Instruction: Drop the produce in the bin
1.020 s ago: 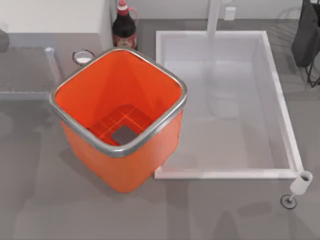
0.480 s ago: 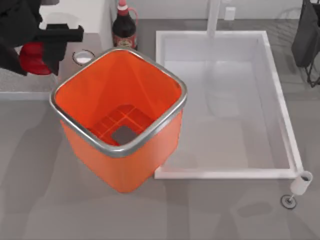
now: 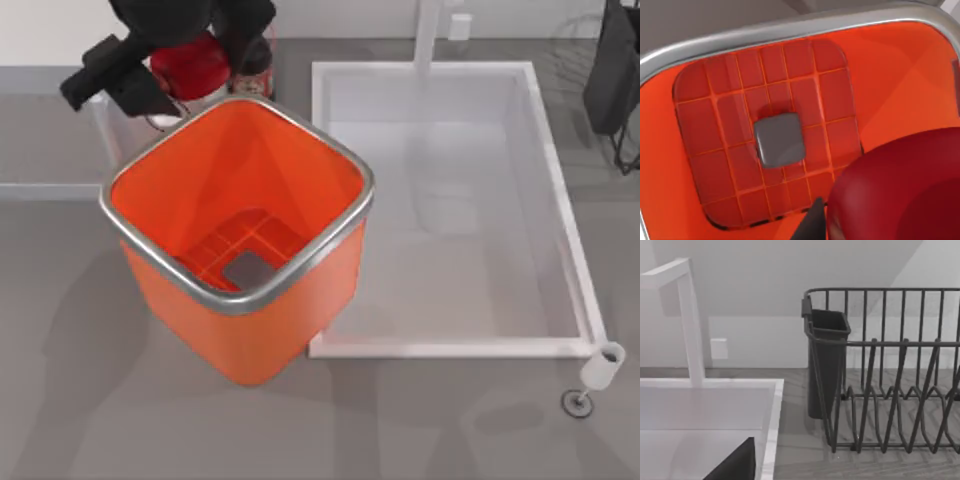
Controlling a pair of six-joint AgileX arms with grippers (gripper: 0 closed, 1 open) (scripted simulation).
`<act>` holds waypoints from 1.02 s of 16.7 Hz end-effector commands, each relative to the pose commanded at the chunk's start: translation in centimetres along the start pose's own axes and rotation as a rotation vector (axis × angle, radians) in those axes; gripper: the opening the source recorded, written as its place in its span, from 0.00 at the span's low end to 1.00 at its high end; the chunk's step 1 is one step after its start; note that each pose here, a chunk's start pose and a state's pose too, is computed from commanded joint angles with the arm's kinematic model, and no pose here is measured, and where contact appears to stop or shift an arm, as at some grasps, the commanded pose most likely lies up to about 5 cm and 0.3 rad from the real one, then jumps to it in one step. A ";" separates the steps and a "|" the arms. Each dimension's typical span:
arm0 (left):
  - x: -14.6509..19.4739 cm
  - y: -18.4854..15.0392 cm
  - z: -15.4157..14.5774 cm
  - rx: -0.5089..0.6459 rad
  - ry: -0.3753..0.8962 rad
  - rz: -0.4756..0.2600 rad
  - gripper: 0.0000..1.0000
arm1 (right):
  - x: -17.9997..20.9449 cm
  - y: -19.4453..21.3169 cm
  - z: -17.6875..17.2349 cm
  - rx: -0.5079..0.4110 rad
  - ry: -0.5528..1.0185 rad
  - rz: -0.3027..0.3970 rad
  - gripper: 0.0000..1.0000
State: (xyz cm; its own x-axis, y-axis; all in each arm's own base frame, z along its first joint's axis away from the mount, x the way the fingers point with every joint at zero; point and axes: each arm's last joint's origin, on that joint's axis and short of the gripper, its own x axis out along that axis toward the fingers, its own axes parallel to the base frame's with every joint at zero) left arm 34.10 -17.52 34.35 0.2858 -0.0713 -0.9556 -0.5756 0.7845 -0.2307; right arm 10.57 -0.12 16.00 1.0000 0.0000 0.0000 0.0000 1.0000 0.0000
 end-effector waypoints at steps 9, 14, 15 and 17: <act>3.1 -4.9 -5.7 -0.648 -0.134 0.125 0.00 | 0.0 0.0 0.0 0.000 0.000 0.000 1.00; 7.6 -5.6 -7.9 -0.772 -0.235 0.294 0.00 | 0.0 0.0 0.0 0.000 0.000 0.000 1.00; 8.2 -5.7 -8.2 -0.780 -0.249 0.319 0.00 | 0.0 0.0 0.0 0.000 0.000 0.000 1.00; 8.7 -5.7 -8.3 -0.784 -0.259 0.337 0.00 | 0.0 0.0 0.0 0.000 0.000 0.000 1.00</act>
State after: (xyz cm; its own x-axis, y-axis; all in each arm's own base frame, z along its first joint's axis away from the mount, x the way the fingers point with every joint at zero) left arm 33.44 -27.73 25.85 0.1158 0.3030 -0.9459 -0.9919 0.0854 -0.0941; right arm 10.57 -0.12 16.00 1.0000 0.0000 0.0000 0.0000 1.0000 0.0000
